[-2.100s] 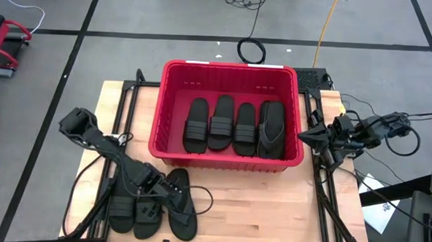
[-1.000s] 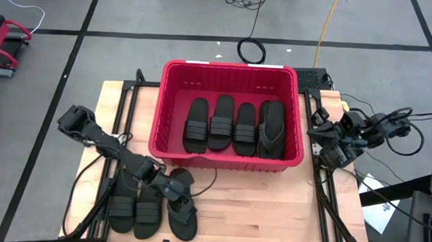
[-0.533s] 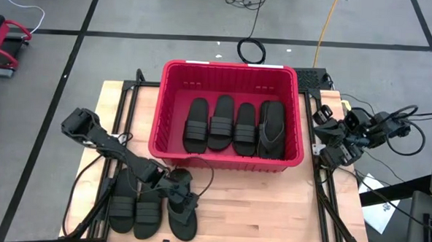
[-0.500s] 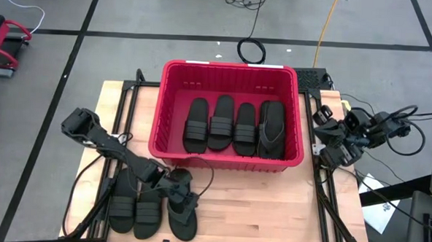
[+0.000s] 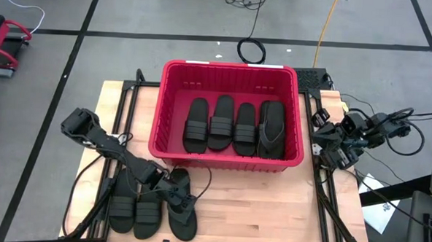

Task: Pick and place slides into bin
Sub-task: Put the right slipper into the bin

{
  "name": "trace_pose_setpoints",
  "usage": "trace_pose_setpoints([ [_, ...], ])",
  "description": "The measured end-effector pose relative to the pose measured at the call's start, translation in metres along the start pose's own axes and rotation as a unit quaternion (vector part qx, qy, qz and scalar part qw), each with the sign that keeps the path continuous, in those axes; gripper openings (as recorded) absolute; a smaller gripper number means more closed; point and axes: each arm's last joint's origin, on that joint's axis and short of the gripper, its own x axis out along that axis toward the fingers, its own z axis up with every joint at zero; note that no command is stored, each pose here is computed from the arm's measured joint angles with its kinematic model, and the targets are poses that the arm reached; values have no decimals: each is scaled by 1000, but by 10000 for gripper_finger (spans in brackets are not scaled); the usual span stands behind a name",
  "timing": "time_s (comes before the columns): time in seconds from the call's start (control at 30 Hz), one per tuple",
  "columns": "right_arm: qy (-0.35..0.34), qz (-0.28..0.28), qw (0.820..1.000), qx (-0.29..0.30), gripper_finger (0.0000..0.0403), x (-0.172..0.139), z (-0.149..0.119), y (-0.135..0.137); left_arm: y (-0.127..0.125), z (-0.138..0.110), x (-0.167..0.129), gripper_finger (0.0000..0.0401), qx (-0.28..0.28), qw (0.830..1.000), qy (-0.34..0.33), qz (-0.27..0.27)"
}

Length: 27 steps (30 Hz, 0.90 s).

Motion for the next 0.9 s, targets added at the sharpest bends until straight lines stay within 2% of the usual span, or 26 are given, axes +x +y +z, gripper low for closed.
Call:
trace_pose_setpoints([
  [0.23, 0, 0, 1000, 0, 0, 0, 0, 0, 6, 3, 14, 307, 8, 999, -22, 22],
  [0.3, -1, 0, 1000, 0, 0, 0, 0, 0, 3, 3, 23, 307, 10, 1000, -18, 6],
  [0.47, 0, -1, 1000, 0, 0, 0, 0, 0, 6, 4, 37, 293, 39, 999, -28, 10],
  [0.53, -1, -1, 1000, 0, 0, 0, 0, 0, 6, 4, 38, 264, 47, 998, -27, 10],
  [0.6, -2, -1, 1000, 0, 0, 0, 0, 0, 6, 4, 39, 218, 57, 998, -24, 10],
  [0.67, -4, -1, 1000, 1, 0, 0, 1, 0, 6, 4, 39, 158, 73, 997, -17, 10],
  [0.77, -5, -1, 1000, 1, 0, 0, 1, 0, 3, 1, 35, 47, 104, 995, -5, -3],
  [0.8, -6, 0, 1000, 1, 0, 0, 1, 0, 1, 0, 33, 24, 114, 993, -2, -16],
  [0.9, -10, 0, 1000, 2, 0, 0, 2, 0, -10, -7, 23, 15, 137, 988, 3, -64],
])
